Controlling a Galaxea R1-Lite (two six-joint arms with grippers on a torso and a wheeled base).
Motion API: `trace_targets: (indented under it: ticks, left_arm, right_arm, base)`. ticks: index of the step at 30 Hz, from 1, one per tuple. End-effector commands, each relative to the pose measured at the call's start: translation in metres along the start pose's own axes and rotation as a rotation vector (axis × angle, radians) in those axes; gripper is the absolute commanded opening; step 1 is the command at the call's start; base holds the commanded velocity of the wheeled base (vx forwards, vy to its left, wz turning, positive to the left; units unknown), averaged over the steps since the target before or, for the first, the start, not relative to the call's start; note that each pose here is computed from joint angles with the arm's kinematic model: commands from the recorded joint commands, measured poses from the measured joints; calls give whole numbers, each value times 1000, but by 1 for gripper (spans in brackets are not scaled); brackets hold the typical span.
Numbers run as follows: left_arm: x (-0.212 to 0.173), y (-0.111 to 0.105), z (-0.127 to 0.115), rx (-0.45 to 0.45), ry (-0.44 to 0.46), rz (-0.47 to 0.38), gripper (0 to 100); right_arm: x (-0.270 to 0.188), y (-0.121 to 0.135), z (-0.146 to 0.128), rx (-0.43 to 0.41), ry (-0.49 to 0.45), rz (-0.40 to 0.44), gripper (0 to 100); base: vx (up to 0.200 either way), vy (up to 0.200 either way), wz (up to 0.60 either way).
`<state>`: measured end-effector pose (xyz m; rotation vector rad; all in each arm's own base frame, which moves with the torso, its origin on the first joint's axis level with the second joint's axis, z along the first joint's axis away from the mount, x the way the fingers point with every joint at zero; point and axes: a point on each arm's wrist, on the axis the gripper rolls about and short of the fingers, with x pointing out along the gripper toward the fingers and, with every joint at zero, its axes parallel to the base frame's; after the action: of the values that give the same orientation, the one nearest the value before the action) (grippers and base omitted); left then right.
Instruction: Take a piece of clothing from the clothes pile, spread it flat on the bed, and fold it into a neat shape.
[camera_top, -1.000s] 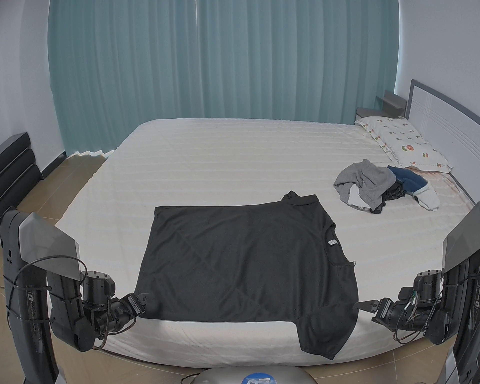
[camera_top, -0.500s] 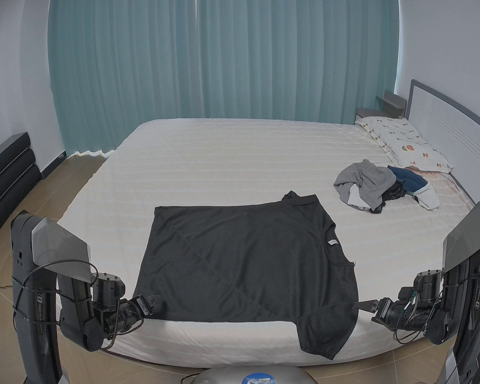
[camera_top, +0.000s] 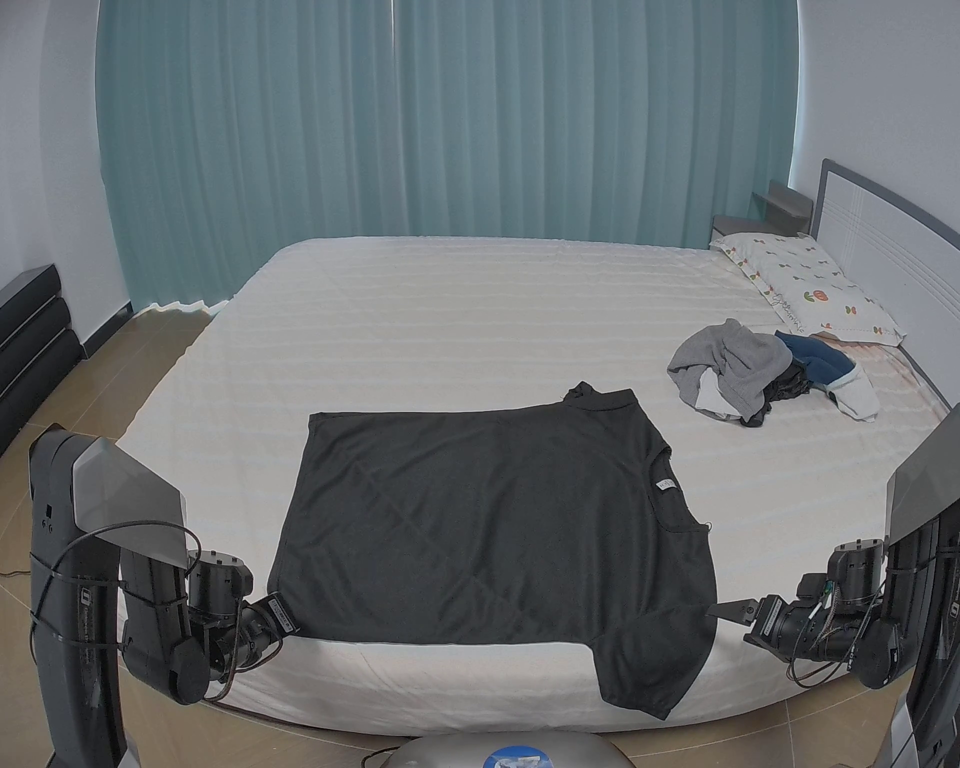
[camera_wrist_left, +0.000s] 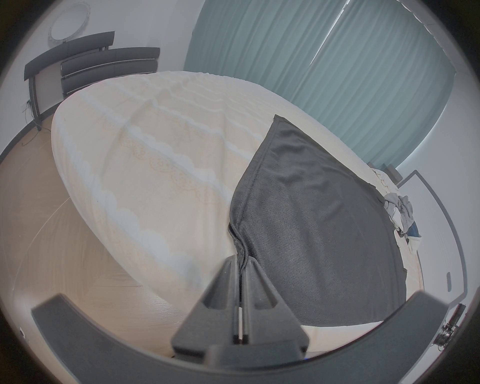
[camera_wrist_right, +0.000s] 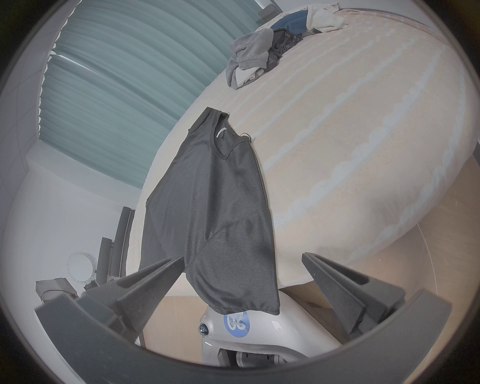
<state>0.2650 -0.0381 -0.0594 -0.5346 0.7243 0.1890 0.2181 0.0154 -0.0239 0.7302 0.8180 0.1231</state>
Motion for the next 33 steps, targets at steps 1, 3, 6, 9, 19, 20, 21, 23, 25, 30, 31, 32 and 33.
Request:
trace_targets:
  ticks: [1,3,6,9,19,20,21,23,25,30,31,32,33]
  left_arm:
    - [-1,2,-1,-10,5,8,0]
    - [0,3,1,-25,-1,12,0]
    - [0,3,3,-72,-11,7,0]
    - [0,2,4,-102,-15,2,0]
    - [-1,2,4,-119,-33,-15,0]
    - [-1,2,4,-119,-33,-15,0]
    - [-1,2,4,-119,-33,-15,0]
    - [-1,2,4,-119,-32,-16,0]
    - [-1,2,4,-119,-32,-16,0]
    - [-1,2,4,-119,-32,-16,0]
    - [-1,2,4,-119,-32,-16,0]
    - [-1,2,4,-119,-32,-16,0]
    - [-1,2,4,-119,-32,-16,0]
  right_arm:
    - [-1,1,0,-9,-7,6,100]
    - [0,1,0,-11,-7,6,100]
    - [10,0,6,-18,-23,18,100]
    - [22,0,8,-32,-26,27,100]
    - [59,1,11,-74,-26,67,100]
    - [59,1,11,-74,-26,67,100]
    - [63,2,12,-85,-29,73,100]
    - [65,3,12,-100,-32,76,100]
    - [66,2,12,-110,-28,72,100]
    - [71,-2,15,-136,-47,43,100]
    - [72,-2,15,-135,-51,30,100]
    - [71,-3,15,-134,-51,20,100]
    - [72,-3,15,-135,-53,13,100]
  base:
    - [0,0,0]
    - [0,0,0]
    - [0,0,0]
    - [0,0,0]
    - [0,0,0]
    - [0,0,0]
    - [0,0,0]
    - [0,0,0]
    - [0,0,0]
    - [0,0,0]
    - [0,0,0]
    - [0,0,0]
    - [0,0,0]
